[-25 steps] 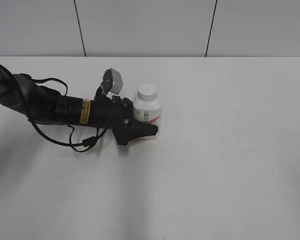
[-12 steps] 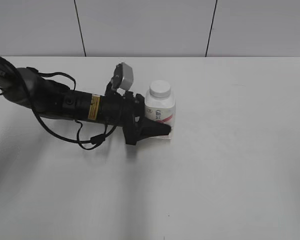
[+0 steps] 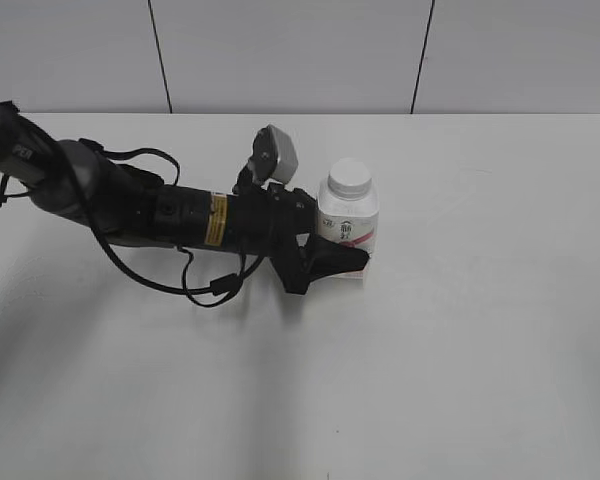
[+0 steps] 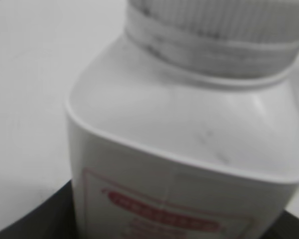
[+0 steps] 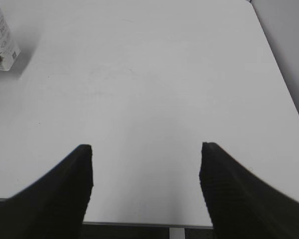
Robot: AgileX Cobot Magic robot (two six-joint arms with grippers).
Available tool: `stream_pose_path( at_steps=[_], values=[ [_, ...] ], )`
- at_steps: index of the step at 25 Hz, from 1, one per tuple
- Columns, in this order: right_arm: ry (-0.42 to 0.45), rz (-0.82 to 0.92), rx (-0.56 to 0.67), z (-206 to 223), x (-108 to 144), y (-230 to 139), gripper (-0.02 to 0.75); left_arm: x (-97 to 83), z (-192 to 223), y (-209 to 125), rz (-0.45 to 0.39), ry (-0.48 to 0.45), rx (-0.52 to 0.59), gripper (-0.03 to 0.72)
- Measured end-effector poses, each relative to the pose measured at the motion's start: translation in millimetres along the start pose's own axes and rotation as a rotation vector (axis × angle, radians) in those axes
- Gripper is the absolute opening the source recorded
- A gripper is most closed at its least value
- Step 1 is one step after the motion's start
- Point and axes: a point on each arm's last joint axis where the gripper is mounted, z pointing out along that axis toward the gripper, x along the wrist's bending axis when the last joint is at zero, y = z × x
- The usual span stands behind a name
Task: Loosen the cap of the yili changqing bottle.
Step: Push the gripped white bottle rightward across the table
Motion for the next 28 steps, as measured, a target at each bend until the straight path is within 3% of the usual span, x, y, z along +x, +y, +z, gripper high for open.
stream_pose_path(
  at_steps=[12,28],
  values=[
    [0.000,0.000,-0.001,0,0,0,0.533,-14.2,1,-36,-0.051,0.029,-0.017,0.440],
    [0.000,0.000,-0.001,0,0,0,0.533,-13.2,-2,-37,-0.029,0.019,-0.046,0.440]
  ],
)
